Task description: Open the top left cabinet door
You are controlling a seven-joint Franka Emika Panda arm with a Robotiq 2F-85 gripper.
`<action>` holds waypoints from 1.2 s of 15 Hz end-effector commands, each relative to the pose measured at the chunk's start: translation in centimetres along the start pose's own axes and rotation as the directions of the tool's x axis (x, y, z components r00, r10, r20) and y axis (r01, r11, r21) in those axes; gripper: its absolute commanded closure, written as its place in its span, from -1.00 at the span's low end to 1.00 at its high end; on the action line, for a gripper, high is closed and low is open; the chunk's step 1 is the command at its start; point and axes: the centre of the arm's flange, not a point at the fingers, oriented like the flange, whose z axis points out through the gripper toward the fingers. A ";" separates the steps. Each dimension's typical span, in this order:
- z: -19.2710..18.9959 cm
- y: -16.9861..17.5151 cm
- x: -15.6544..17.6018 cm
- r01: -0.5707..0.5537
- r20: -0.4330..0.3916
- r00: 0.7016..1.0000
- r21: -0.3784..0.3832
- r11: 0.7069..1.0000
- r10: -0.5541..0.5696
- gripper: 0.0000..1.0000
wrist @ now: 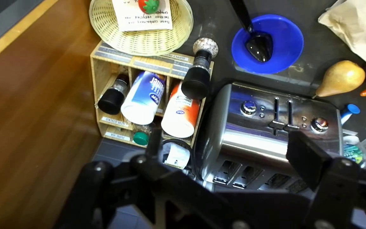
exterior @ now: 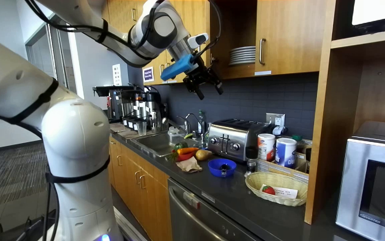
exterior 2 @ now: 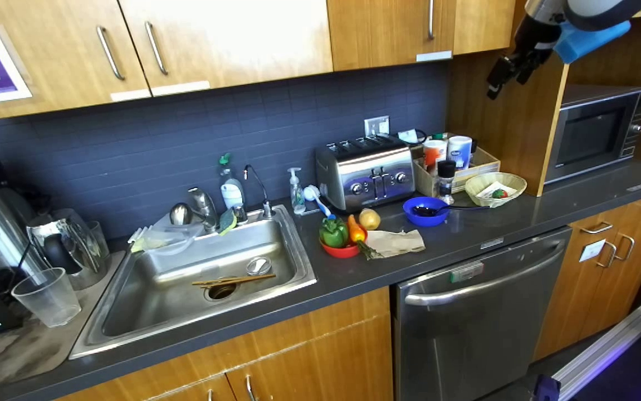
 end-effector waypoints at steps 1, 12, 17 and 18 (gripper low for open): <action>2.4 0.2 1.9 -0.061 0.061 0.996 -0.022 0.998 0.063 -1.00; 7.0 1.2 4.0 -0.190 0.190 0.963 -0.036 0.981 0.193 -1.00; 7.7 1.3 4.4 -0.220 0.215 0.951 -0.035 0.975 0.223 -1.00; 7.7 1.4 4.5 -0.224 0.217 0.950 -0.033 0.974 0.226 -1.00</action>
